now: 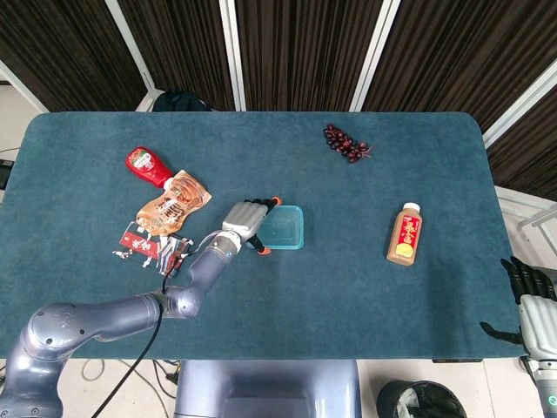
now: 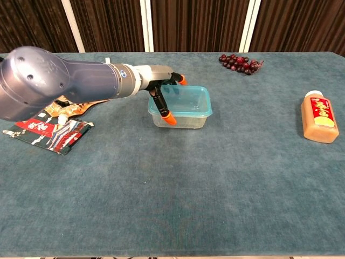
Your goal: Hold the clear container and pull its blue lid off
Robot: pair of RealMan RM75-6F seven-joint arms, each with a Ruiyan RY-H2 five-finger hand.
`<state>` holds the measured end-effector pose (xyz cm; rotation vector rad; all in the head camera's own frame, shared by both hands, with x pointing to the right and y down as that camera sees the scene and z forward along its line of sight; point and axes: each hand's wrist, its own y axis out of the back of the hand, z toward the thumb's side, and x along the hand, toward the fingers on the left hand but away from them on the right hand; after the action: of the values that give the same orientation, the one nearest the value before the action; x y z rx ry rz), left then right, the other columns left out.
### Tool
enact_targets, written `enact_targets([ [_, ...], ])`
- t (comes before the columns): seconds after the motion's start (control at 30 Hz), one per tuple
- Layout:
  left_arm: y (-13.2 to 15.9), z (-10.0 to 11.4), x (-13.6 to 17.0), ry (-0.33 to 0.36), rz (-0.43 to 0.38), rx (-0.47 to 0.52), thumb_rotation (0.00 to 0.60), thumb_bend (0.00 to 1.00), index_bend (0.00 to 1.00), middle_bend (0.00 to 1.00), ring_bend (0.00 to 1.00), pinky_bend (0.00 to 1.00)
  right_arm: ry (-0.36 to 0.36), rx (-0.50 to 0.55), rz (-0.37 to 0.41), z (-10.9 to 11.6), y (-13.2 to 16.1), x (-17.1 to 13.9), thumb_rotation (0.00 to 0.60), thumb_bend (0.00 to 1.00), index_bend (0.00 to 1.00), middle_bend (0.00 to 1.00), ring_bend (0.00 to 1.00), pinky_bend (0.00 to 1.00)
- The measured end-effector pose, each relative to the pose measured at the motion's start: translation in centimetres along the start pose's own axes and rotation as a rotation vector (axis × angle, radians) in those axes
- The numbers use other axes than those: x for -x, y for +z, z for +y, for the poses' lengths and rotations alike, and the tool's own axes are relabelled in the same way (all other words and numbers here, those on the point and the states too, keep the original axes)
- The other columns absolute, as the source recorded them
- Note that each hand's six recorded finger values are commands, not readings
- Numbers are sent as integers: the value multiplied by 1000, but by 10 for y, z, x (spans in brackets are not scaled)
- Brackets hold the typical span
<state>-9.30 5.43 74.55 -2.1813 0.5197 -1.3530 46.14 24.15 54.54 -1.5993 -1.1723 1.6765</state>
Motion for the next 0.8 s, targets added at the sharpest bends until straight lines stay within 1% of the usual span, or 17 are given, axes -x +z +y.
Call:
enact_targets([
  [0.13, 4, -2, 4, 12, -29, -32, 600, 152, 228, 353, 294, 408, 4, 3, 1, 1, 1, 0, 600, 193, 0, 0, 0, 0],
  [0.37, 9, -8, 22, 0, -123, -120, 600, 152, 228, 348, 282, 399, 6, 4, 20, 3, 7, 0, 600, 193, 0, 0, 0, 0],
  [0.63, 16, -16, 42, -19, -222, -101, 600, 152, 228, 342, 282, 399, 25, -13, 86, 0, 29, 0, 600, 193, 0, 0, 0, 0],
  [0.8, 22, -24, 49, -29, -263, -72, 600, 152, 228, 338, 278, 399, 55, 6, 145, -11, 56, 5, 600, 193, 0, 0, 0, 0],
])
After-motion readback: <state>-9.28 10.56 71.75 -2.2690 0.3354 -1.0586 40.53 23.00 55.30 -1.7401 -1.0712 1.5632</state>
